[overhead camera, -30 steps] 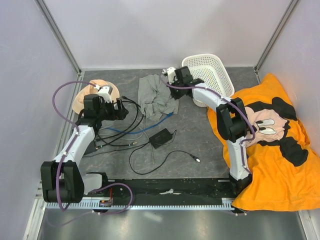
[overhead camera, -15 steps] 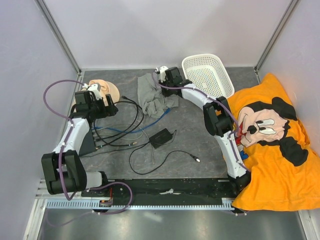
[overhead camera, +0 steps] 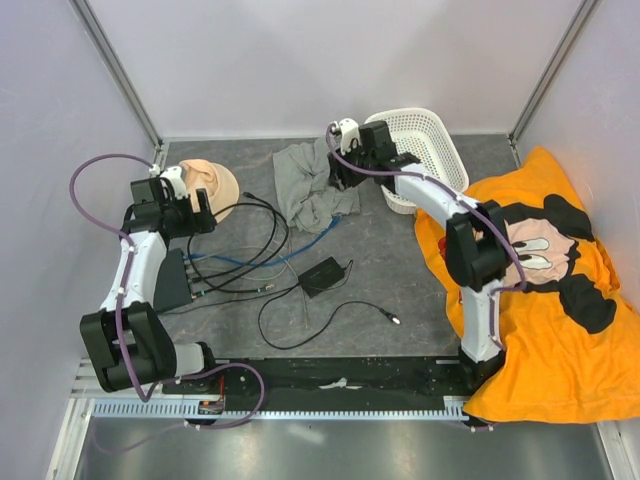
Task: Pull the plug from the switch port
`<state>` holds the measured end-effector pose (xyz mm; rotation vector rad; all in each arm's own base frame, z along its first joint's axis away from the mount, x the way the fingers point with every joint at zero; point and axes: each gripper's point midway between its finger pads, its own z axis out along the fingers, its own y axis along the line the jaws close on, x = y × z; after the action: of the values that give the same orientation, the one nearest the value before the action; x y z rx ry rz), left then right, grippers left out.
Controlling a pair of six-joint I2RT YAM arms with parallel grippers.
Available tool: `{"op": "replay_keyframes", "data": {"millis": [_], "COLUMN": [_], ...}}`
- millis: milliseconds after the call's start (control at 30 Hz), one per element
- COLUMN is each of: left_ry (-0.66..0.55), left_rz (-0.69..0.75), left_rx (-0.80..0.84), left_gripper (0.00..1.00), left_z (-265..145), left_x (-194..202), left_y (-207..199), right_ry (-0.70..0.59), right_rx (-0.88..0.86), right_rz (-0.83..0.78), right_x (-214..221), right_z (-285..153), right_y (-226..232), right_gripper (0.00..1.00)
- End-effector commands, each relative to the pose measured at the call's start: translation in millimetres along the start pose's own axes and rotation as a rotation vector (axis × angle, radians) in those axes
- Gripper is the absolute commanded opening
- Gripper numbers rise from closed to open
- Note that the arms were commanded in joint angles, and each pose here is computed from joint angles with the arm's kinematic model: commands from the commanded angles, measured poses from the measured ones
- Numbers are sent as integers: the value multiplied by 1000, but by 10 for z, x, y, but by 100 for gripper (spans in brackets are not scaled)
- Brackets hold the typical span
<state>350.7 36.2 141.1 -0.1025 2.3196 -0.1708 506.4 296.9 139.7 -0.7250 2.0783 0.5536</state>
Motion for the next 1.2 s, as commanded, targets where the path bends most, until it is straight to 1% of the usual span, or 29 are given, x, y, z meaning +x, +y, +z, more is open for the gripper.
{"op": "replay_keyframes", "data": {"millis": [0, 33, 67, 100, 133, 167, 200, 233, 267, 367, 433, 500, 600, 633, 733, 833, 967, 1100, 1167], "left_ry": [-69, -63, -50, -40, 39, 78, 95, 138, 132, 127, 163, 206, 240, 269, 312, 313, 364, 422, 430], "left_rz": [103, 121, 118, 120, 107, 84, 63, 16, -13, -7, 42, 53, 3, -18, -78, -126, -180, -224, -245], "left_rx": [-155, -175, -197, -227, -230, -227, -202, -192, -195, -213, -269, -311, -337, -335, -360, -342, -251, -160, -107], "left_gripper": [98, 99, 99, 99, 99, 99, 99, 99, 99, 99, 99, 99, 99, 99, 99, 98, 96, 92, 89], "left_z": [-325, -354, -385, -419, -438, -460, -460, -510, -545, -648, -688, -685, -677, -630, -619, -593, -413, -233, -152], "left_x": [-221, -215, -190, -223, -85, -57, -155, -74, -94, -62, 73, 248, 422, 497, 637, 717, 892, 1069, 1113], "left_y": [297, 340, 401, 464, 476, 499, 485, 467, 516, 567, 693, 850, 1079, 1142, 1359, 1453, 1415, 1319, 1261], "right_ry": [63, 71, 147, 168, 195, 274, 305, 337, 385, 416, 410, 388, 351, 335, 335, 342, 346, 343, 333], "right_rx": [-266, -296, -337, -391, -479, -528, -553, -578, -608, -641, -634, -594, -545, -538, -494, -476, -490, -468, -458], "right_rz": [-164, -189, -180, -251, -261, -247, -259, -279, -281, -342, -357, -376, -384, -388, -364, -336, -312, -308, -320], "right_x": [258, 294, 540, 621, 727, 897, 977, 1078, 1188, 1300, 1264, 1185, 1043, 996, 954, 963, 997, 952, 908], "right_z": [-517, -634, -715, -785, -859, -974, -999, -994, -1052, -1067, -1075, -1030, -1034, -1055, -1097, -1144, -1150, -1120, -1113], "right_y": [848, 923, 988, 1043, 1164, 1245, 1281, 1300, 1370, 1481, 1535, 1573, 1613, 1627, 1594, 1587, 1619, 1592, 1581], "right_gripper": [62, 69, 76, 80, 84, 85, 86, 91, 98, 98, 98, 98, 98, 98, 98, 98, 98, 98, 98]}}
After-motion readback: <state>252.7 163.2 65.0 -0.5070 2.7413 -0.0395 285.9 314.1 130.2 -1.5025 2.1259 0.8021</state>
